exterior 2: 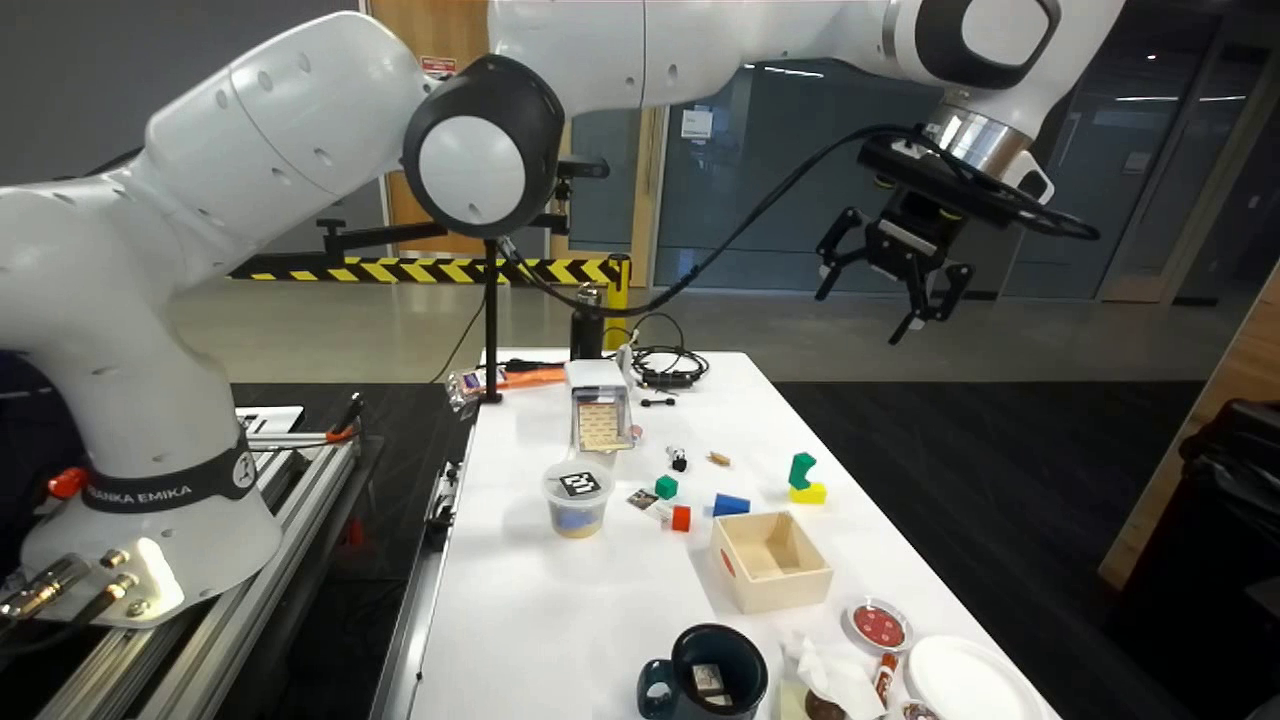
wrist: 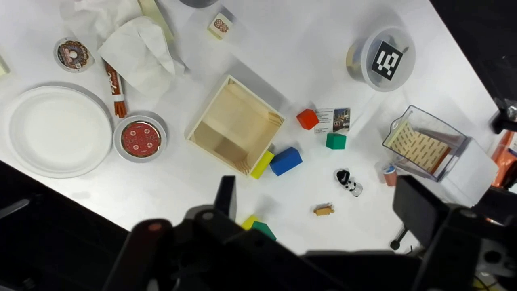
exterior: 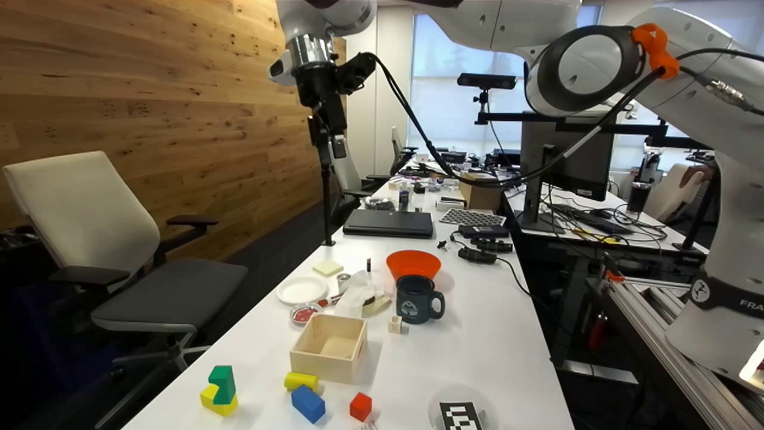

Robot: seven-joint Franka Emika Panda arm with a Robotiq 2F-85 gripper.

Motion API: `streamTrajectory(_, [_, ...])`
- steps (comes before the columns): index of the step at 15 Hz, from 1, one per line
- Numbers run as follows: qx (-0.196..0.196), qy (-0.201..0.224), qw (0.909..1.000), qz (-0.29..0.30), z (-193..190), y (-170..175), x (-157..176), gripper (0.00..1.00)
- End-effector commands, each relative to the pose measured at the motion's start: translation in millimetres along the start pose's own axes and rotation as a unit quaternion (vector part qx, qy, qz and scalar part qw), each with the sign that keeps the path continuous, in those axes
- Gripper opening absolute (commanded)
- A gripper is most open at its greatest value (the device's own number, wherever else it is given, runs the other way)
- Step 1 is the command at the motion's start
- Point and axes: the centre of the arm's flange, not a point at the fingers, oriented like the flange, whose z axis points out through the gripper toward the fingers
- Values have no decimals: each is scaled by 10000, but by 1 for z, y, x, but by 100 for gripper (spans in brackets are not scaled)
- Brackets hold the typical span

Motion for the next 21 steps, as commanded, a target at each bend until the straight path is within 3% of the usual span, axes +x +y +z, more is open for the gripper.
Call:
streamTrajectory(1, [17,-346,9985,-434,63,-35,-34,100])
streamTrajectory(4, [193,-598,9959,-647,83,-40,-26,100])
streamTrajectory(5, [235,-394,9978,-473,44,0,17,100])
streamTrajectory(6, [269,-437,9975,-492,50,-1,20,100])
streamTrajectory(21, [234,-394,9978,-486,49,0,20,100])
